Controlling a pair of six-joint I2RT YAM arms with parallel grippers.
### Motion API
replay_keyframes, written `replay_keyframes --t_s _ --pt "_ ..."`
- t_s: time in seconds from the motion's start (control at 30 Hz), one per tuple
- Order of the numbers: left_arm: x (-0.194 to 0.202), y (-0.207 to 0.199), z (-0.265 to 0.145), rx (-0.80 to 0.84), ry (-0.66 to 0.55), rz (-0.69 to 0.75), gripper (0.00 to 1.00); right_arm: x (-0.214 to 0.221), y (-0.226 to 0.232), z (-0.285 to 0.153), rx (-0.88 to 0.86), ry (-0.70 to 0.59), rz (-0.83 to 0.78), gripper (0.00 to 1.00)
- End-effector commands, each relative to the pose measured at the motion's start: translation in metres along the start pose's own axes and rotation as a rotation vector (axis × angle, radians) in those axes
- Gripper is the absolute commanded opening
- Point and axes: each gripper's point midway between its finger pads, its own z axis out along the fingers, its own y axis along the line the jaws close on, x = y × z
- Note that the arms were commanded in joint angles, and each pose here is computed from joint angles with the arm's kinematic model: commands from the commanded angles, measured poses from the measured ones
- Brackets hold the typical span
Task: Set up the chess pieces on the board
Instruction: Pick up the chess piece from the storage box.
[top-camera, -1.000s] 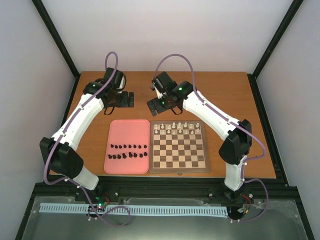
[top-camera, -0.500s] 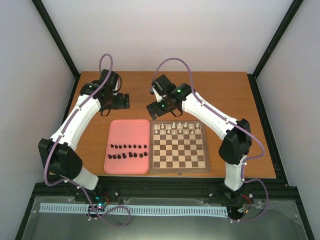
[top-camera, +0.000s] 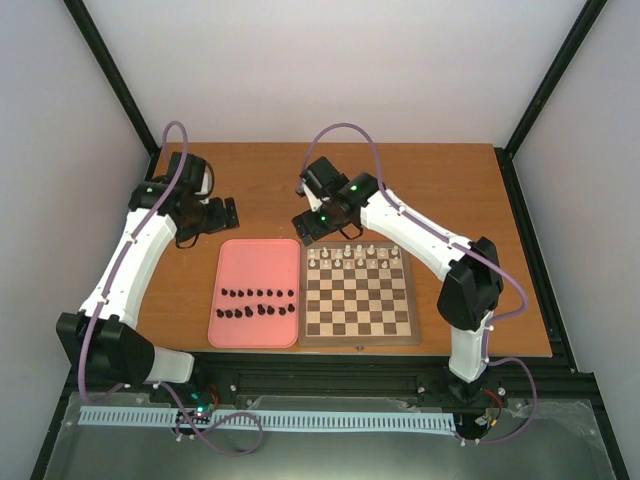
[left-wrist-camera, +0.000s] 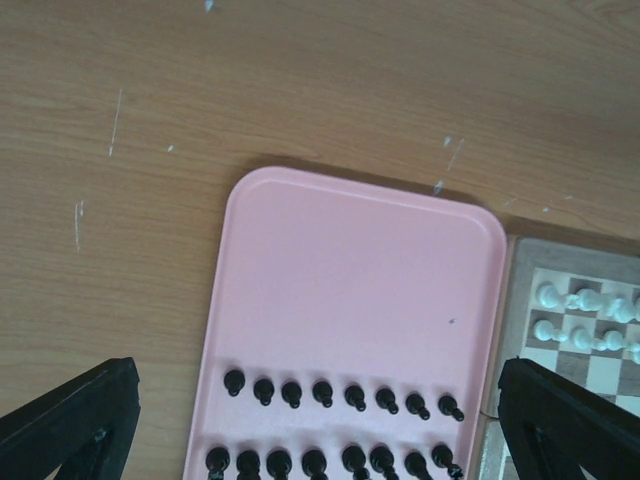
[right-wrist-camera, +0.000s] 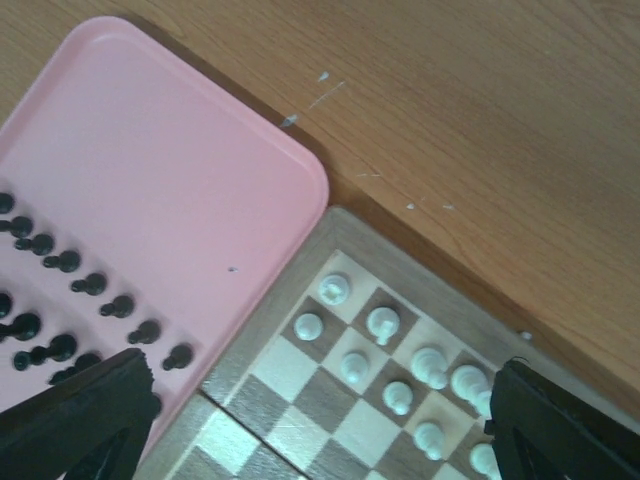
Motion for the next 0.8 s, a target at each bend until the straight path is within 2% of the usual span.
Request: replay_keyframes --t_s 0.0,0.13,0.27,0.33,0.43,0.77 --pt "0.011 0.013 0.006 0.007 0.045 -0.012 1.0 -0.011 0.04 -0.011 -0.048 -0.054 -0.034 0.87" --pt "0.01 0.02 0.009 0.042 0.051 -0.062 1.0 0.005 0.089 0.003 -0.131 0.007 -0.084 0.72" --pt "0.014 0.036 0.021 0.008 0.063 -0.102 1.0 0.028 0.13 0.02 -0.194 0.065 -0.147 0.62" --pt "0.017 0.034 0.025 0.029 0.073 -0.123 1.0 0.038 0.14 0.028 -0.207 0.098 -0.158 0.52" --pt "0.02 0.027 0.032 0.075 0.093 -0.132 1.0 0.054 0.138 0.042 -0.194 0.157 -0.144 0.32" --pt "0.018 0.016 0.035 0.133 0.11 -0.134 1.0 0.087 0.126 0.07 -0.147 0.253 -0.095 0.26"
